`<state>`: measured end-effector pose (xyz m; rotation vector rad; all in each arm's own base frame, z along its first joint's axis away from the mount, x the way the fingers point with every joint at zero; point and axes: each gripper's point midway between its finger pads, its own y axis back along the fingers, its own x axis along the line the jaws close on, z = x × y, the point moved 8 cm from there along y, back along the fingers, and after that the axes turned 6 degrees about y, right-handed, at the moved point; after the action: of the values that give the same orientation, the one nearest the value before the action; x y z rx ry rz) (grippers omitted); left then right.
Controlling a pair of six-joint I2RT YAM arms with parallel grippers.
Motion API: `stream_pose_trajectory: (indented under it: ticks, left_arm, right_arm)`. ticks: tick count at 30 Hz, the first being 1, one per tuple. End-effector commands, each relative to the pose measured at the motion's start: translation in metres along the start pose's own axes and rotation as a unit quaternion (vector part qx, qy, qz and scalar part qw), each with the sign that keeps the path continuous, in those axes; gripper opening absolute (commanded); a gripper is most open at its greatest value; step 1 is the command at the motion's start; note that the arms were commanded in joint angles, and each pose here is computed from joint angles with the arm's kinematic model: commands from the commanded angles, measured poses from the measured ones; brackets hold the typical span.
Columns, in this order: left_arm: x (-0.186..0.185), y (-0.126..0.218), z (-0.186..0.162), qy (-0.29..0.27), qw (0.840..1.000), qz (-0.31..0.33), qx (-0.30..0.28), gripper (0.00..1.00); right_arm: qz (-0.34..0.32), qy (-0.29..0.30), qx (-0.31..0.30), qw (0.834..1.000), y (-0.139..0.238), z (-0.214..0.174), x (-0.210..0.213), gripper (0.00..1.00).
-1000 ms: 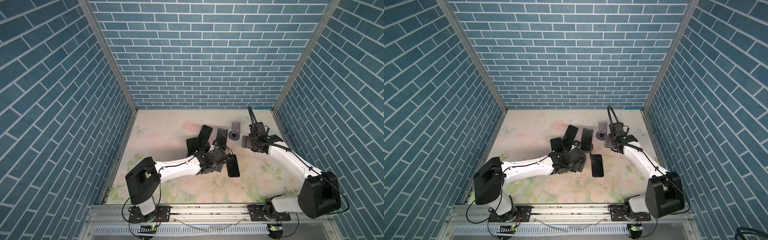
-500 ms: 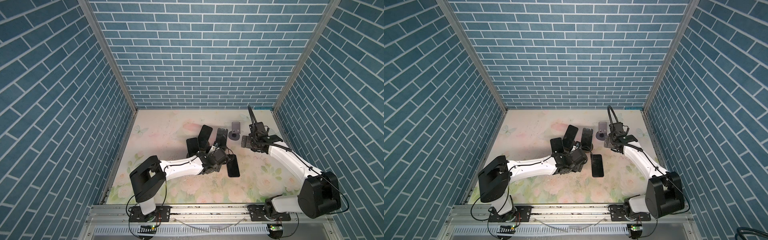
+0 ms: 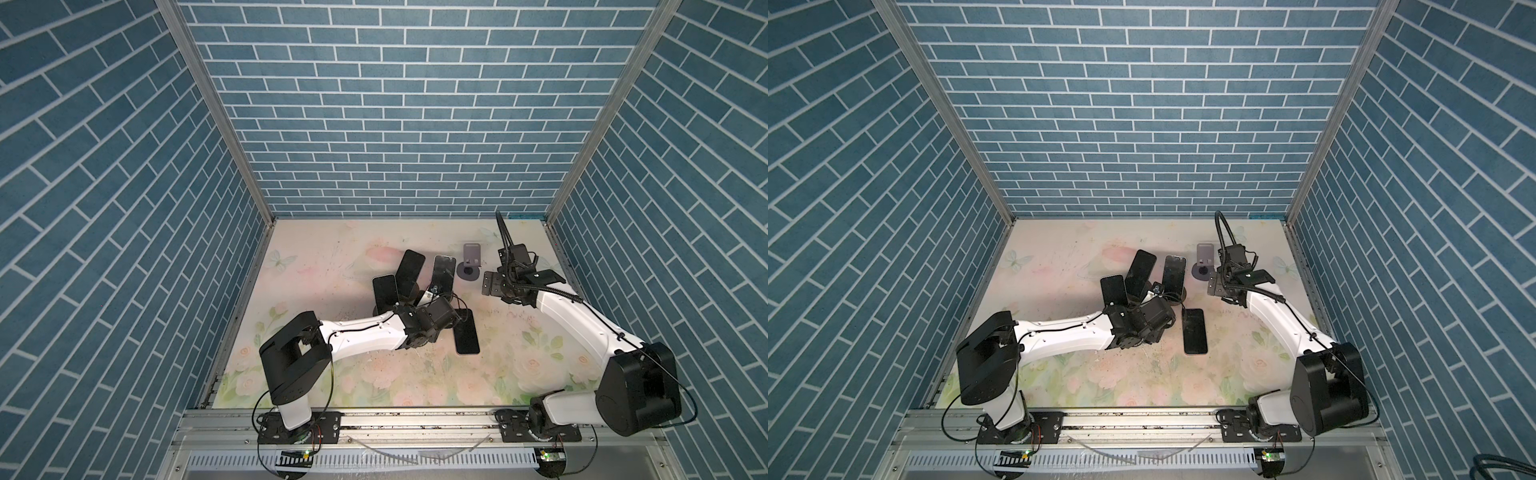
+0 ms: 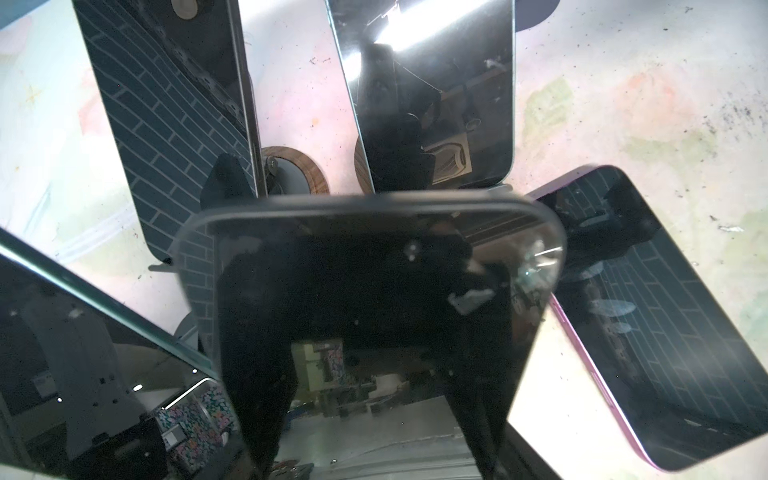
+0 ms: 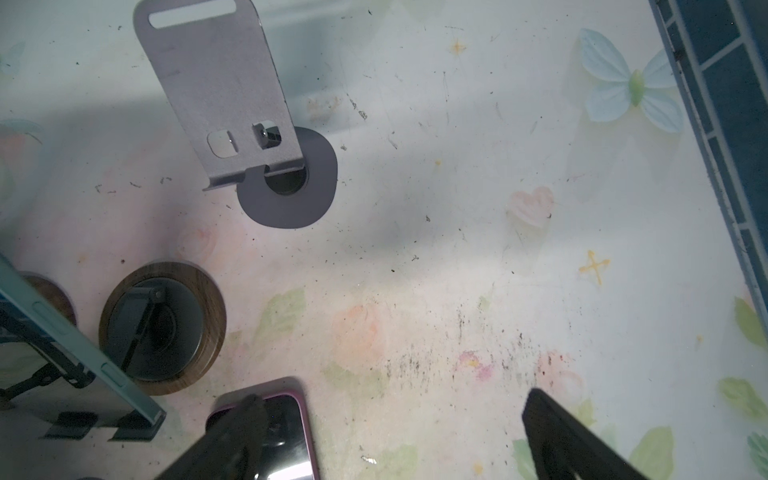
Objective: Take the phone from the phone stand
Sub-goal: 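Lift the black phone off its grey stand with the left gripper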
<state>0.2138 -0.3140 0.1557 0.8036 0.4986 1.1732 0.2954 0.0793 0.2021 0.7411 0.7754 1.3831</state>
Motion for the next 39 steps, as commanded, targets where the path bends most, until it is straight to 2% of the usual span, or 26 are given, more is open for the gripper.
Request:
stream_pose_trajectory:
  ticks: [1, 13, 17, 23, 28, 34, 39]
  left_arm:
    - [0.002, 0.022, 0.019, -0.007, 0.999, -0.01, -0.04, 0.54]
    - [0.021, 0.07, 0.041, 0.018, 0.992, -0.036, -0.12, 0.54]
    - [0.037, 0.084, 0.041, 0.035, 0.989, -0.013, -0.146, 0.54]
    - [0.069, 0.099, 0.034, 0.058, 0.982, 0.058, -0.172, 0.55]
    - [0.101, 0.105, 0.02, 0.103, 0.974, 0.104, -0.171, 0.55]
    - [0.136, 0.106, -0.002, 0.155, 0.968, 0.121, -0.156, 0.55]
    - [0.158, 0.101, -0.017, 0.187, 0.966, 0.129, -0.12, 0.55]
  right_arm:
    - [-0.003, -0.001, 0.024, 1.0, -0.01, -0.011, -0.001, 0.97]
    - [0.0, -0.003, 0.028, 1.0, -0.012, -0.011, 0.0, 0.97]
    - [0.0, -0.003, 0.028, 1.0, -0.012, -0.011, 0.0, 0.97]
    - [0.001, -0.003, 0.027, 1.0, -0.012, -0.011, 0.0, 0.97]
    - [0.007, -0.003, 0.029, 1.0, -0.011, -0.011, 0.001, 0.97]
    - [0.011, -0.006, 0.032, 0.999, -0.012, -0.012, 0.002, 0.97]
    - [0.02, -0.012, 0.032, 0.999, -0.011, -0.011, 0.004, 0.97]
